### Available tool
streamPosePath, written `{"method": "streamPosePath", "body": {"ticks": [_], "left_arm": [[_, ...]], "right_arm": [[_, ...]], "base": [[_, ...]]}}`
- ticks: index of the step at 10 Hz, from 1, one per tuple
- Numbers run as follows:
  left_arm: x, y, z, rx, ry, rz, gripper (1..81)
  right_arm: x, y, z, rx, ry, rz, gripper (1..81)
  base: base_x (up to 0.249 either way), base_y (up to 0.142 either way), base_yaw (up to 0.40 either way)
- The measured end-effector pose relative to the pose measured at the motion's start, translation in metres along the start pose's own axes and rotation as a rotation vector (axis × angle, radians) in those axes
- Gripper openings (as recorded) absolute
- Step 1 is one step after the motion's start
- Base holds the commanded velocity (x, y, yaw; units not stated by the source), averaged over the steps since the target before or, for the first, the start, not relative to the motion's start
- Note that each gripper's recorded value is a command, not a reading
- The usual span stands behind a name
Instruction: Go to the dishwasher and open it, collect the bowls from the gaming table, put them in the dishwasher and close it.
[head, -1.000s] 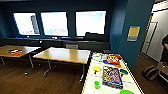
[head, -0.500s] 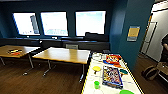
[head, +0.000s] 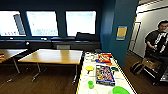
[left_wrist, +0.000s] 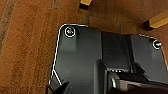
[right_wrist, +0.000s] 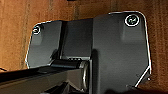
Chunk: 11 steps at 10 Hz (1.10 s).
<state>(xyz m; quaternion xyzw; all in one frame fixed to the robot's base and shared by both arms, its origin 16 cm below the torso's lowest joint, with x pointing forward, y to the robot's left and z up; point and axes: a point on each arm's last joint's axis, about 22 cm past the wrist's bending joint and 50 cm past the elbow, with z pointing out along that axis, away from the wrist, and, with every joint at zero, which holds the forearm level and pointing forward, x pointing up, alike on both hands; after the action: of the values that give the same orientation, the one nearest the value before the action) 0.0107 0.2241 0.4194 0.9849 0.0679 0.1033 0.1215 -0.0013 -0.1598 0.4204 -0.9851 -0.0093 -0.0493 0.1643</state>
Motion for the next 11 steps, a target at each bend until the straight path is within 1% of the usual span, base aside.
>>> {"method": "streamPosePath", "body": {"ticks": [1, 2, 4, 6, 8, 9, 10, 11], "left_arm": [[0.002, 0.002, 0.001, -0.002, 0.004, 0.0, 81.1], [0.002, 0.003, 0.001, -0.004, 0.004, 0.0, 81.1], [-0.006, 0.002, 0.0, -0.002, -0.008, -0.002, 81.1], [-0.006, 0.007, 0.001, -0.008, -0.006, -0.003, 81.1], [-0.004, -0.002, -0.002, -0.004, -0.006, -0.002, 81.1], [-0.004, -0.005, -0.003, -0.011, -0.006, -0.003, 81.1], [-0.004, -0.003, -0.005, -0.031, -0.008, -0.007, 81.1], [-0.004, 0.004, -0.007, -0.063, -0.01, -0.014, 81.1]], "right_arm": [[-0.005, 0.0, 0.0, 0.0, -0.007, 0.001, 81.1], [-0.003, 0.0, 0.0, 0.0, -0.005, 0.0, 81.1], [0.001, 0.002, 0.0, -0.002, 0.002, 0.0, 81.1], [0.0, 0.002, 0.0, -0.002, 0.001, 0.002, 81.1], [0.0, 0.006, -0.002, 0.0, 0.002, 0.003, 81.1], [0.001, 0.009, -0.004, 0.006, 0.003, 0.007, 81.1], [0.001, 0.01, -0.007, 0.022, 0.003, 0.008, 81.1], [0.001, 0.006, -0.009, 0.047, 0.003, 0.011, 81.1]], "base": [[0.0, 0.0, 0.0], [0.0, 0.0, 0.0], [0.0, 0.0, 0.0], [0.0, 0.0, 0.0], [0.0, 0.0, 0.0], [0.0, 0.0, 0.0], [0.0, 0.0, 0.0], [0.0, 0.0, 0.0]]}}
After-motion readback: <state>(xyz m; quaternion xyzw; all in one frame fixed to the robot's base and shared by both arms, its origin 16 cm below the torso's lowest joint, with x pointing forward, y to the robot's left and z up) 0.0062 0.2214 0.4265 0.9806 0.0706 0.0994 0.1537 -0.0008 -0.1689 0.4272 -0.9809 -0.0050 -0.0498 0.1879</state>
